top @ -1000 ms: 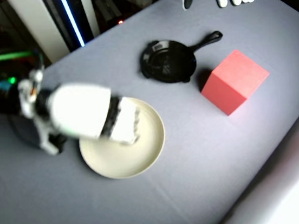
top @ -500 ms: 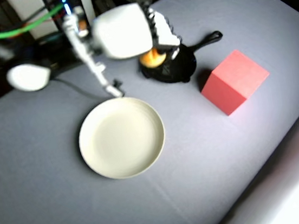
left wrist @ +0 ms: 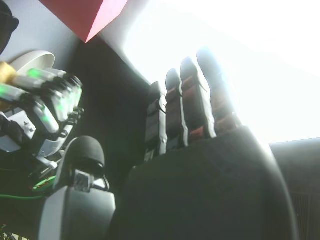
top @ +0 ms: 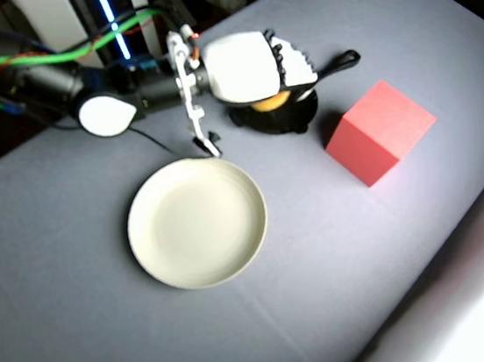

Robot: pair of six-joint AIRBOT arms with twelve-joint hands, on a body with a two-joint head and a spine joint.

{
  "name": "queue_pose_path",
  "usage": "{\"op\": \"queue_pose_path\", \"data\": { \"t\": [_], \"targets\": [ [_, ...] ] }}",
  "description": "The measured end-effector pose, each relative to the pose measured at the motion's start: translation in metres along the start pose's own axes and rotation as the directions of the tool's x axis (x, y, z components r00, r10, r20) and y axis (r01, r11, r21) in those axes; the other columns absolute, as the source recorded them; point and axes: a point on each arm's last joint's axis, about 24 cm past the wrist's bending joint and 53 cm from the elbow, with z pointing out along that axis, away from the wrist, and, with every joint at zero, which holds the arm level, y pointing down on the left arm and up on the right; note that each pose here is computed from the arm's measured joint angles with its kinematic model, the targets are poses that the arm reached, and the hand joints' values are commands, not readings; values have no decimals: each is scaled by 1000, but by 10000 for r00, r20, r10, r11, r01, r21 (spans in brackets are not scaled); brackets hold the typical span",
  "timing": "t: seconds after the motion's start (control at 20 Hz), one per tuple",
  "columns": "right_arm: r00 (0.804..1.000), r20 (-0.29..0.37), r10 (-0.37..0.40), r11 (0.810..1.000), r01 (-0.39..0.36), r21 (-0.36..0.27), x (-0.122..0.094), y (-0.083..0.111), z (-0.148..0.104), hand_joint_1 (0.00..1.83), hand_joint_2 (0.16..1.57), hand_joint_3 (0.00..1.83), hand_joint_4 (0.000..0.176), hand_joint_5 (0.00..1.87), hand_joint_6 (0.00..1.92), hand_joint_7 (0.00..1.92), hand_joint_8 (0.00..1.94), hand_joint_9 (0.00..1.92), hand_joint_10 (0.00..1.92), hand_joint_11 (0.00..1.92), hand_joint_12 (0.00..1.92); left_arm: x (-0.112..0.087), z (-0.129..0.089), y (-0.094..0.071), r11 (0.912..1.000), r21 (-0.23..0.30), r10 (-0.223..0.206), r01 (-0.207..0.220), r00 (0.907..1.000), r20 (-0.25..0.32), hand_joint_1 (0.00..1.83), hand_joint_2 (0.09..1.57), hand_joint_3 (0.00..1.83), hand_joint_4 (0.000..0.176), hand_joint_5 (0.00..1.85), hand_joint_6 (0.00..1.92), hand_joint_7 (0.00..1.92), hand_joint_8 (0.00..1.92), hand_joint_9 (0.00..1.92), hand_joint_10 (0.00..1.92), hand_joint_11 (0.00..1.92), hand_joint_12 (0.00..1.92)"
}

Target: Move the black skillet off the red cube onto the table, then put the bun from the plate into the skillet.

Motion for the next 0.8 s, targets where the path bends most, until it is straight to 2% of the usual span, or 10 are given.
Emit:
{"op": "queue_pose_path", "data": {
  "t": [0.05,0.15,0.2,0.3,0.35,0.4,0.45,0.65,0.75,0.8],
  "targets": [
    [9999,96,44,9999,-44,92,-5,-2,-4,776,909,0,113,149,3,172,2,166,27,0,616,1,-1,-1,10000,-18,-42,42,10000,-5,0,1289,0,50,240,0,228,0,226,0,0,717],
    [9978,525,398,9983,-419,402,-16,-12,-20,825,894,0,113,154,2,152,0,167,17,0,676,2,-3,-1,10000,-35,-70,70,10000,-44,0,1289,0,60,239,0,220,0,215,0,0,714],
    [9951,820,550,9954,-611,738,-24,-24,-40,807,905,0,92,65,1,110,1,104,24,0,306,2,-3,0,9999,-65,-123,123,9999,-14,0,1288,0,60,224,0,203,0,195,1,0,671],
    [9829,1650,814,9856,-1040,1335,-47,-43,-77,799,909,0,67,2,0,72,2,60,3,0,185,-1,-5,3,9997,-143,-195,197,9997,146,0,1290,0,56,194,0,195,0,211,5,0,646],
    [9724,2159,888,9824,-1213,1422,-61,-46,-92,799,909,0,67,2,0,72,2,60,3,0,185,-2,-5,2,9996,-123,-265,268,9994,206,0,1290,0,56,194,0,195,0,211,5,0,646],
    [9519,2936,882,9824,-1319,1323,-82,-44,-111,743,888,0,118,0,0,56,1,30,2,0,61,-5,-6,0,9995,7,-310,309,9990,310,0,1295,1,52,149,0,213,4,241,11,0,657],
    [9248,3714,820,9850,-1320,1114,-103,-38,-130,501,950,5,97,106,11,193,13,207,26,121,78,-6,-8,-4,9993,120,-346,342,9987,367,106,1275,0,0,120,1,282,8,302,11,0,652],
    [8638,5034,217,9981,-482,396,-131,-2,-169,434,1224,4,0,237,1,413,9,430,17,305,170,-13,-10,-11,9985,380,-408,382,9966,711,216,1216,0,0,43,1,297,0,390,7,10,989],
    [8459,5333,-24,10000,2,42,-137,17,-179,542,1206,0,0,293,5,465,7,512,17,380,194,-19,-11,-16,9976,588,-413,358,9946,948,161,1278,13,0,58,3,260,0,358,3,1,906],
    [8281,5604,-183,9995,295,-110,-145,27,-185,643,1207,25,124,198,1,369,1,407,1,219,86,-23,-11,-20,9962,790,-438,353,9931,1091,462,1448,18,148,305,1489,238,2,193,5,3,390]
  ]
}}
